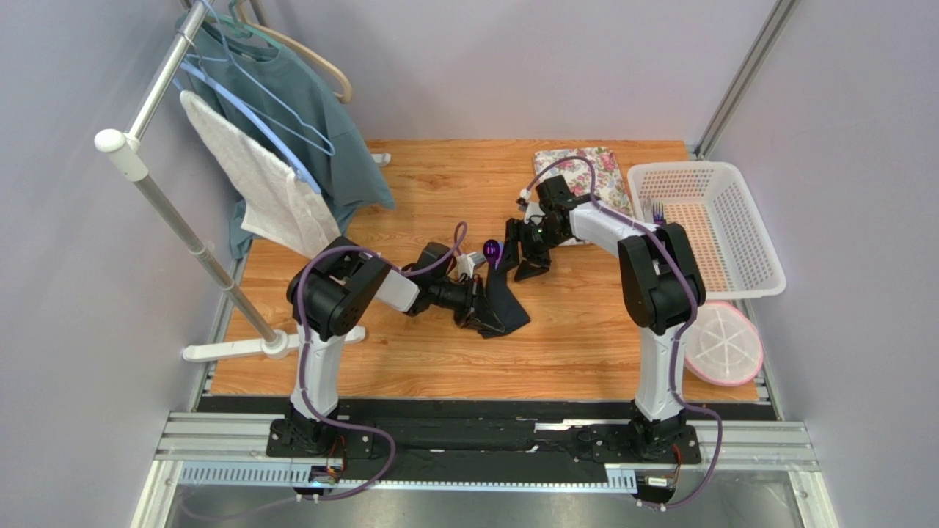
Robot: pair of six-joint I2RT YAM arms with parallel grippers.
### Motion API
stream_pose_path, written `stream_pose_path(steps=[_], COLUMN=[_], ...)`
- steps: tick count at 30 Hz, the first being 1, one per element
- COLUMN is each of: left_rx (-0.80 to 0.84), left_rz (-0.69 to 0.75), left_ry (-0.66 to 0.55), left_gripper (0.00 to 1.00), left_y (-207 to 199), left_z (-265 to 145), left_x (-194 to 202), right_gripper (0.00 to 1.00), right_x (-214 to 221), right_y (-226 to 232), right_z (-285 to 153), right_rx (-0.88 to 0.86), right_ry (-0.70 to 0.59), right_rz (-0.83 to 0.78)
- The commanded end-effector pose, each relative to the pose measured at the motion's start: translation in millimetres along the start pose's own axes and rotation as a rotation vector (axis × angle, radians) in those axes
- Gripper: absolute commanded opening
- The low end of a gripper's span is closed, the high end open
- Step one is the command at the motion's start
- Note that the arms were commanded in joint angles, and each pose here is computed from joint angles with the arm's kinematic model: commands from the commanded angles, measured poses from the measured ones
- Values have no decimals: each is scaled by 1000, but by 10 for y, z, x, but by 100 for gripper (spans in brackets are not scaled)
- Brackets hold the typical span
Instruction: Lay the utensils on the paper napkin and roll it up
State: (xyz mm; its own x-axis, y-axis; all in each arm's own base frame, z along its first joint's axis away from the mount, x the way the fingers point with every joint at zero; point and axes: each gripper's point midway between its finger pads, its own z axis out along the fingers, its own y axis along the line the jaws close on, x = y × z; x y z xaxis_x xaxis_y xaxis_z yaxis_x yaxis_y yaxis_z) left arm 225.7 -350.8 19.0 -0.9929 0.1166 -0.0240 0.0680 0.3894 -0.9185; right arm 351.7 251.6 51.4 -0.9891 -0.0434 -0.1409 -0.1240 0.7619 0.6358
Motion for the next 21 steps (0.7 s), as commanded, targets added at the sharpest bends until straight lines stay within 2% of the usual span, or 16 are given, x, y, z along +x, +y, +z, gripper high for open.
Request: stream_pose_path(steps=[1,7,9,17,20,21], left_rx=[-91,-86,-87,-82,-81,-80], left_rz=[-26,-20,-22,-19,-20,-19], left_ry=[-15,-17,-18,-16,-15,-16], left_gripper=[5,5,5,5,5,5], left_y=[292,273,278,268,267,263], left_z=[54,50,52,55,60,60], left_x=[19,15,12,9,3,-2], right_gripper=[57,55,51,44,36,30], right_x=[69,152,193,271,289,304], right_y=[-32,-214,-299,-377,-414,-430], right_z=[130,267,318,471,507,522], right_rx=[75,184,224,295,296,294], right_ry=[35,60,75,98,115,122], right_rz=[-36,-69,-62,-56,-42,-34])
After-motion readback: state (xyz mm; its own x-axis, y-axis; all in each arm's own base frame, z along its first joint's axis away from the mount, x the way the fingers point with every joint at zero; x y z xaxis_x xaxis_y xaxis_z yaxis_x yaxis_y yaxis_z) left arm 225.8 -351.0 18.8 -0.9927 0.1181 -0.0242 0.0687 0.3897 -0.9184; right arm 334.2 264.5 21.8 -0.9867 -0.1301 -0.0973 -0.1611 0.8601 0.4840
